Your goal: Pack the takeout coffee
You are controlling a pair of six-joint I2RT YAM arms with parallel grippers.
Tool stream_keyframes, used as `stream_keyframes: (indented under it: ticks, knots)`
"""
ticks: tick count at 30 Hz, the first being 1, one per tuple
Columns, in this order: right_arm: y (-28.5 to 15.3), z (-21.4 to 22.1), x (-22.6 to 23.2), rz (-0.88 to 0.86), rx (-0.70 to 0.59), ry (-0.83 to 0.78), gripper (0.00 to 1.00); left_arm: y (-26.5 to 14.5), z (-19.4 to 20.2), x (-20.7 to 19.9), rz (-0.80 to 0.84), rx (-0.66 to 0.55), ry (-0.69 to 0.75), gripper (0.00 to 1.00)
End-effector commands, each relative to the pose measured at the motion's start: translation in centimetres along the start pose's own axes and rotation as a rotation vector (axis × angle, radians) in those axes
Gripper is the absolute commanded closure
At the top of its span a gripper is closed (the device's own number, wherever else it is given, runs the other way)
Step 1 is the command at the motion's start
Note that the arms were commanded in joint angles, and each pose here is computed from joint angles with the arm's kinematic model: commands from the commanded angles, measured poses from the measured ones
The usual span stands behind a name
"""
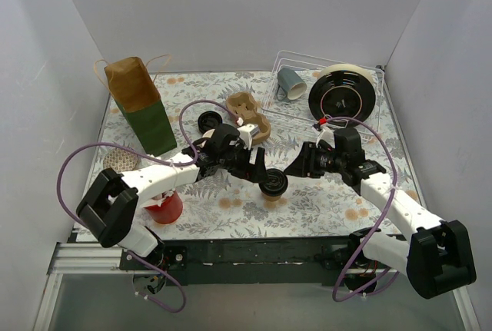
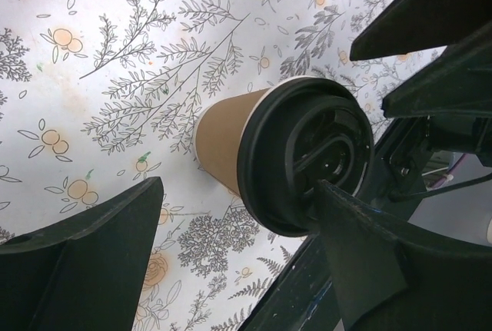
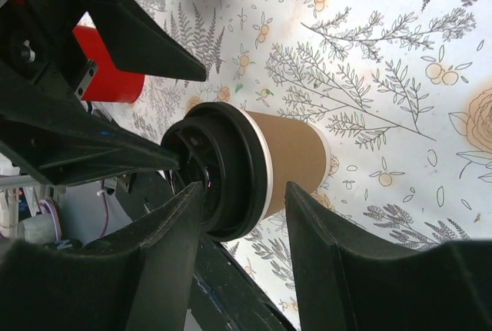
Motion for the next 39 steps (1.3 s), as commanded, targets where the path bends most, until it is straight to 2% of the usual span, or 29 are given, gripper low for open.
stream_keyframes:
  ticks: [1,5,13,23,28,31,36,39]
  knots:
    - [0.4,0.5,0.6,-0.061,-0.006,-0.048,0.45,0.3,-1.0,-0.7,0.013,-0.021,0.016,0.22]
    - [1.1,1.6,0.3,-0.034,0.029,-0.041,0.44,0.5,-0.8,-0.6,0.005,-0.016,0.013,0.24]
    - [1.3,3.1,-1.2,0.028,0.008,-0.014,0.49,0.7,0.3,0.2,-0.037,-0.003,-0.001,0.26]
    - [1.8,5.3,-3.2,0.08,-0.012,0.033,0.65,0.9,1.4,1.2,-0.082,0.01,-0.022,0.29]
    - [1.6,7.2,-4.2,0.111,-0.031,0.098,0.68,1.3,2.2,1.8,-0.097,0.028,-0.04,0.3]
    - [1.3,7.3,-4.1,0.113,-0.068,0.133,0.68,1.2,1.9,1.6,-0.098,0.015,-0.04,0.3]
    - [0.3,5.2,-1.2,-0.008,-0.13,0.13,0.54,0.4,0.1,0.9,-0.127,-0.028,-0.009,0.28]
    - [-0.4,3.8,0.0,-0.011,-0.144,0.09,0.45,-0.1,-1.8,0.2,-0.141,-0.058,0.024,0.21]
Point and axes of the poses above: each gripper's point midway between its finger pads, its own y axis out along the fingers, its own x axis along the line the jaws close on, z = x × y, the point moved 7 cm from there along -y, back along the fingers, and after that the axes turned 2 degrees about -y, right-handed, at the moved point
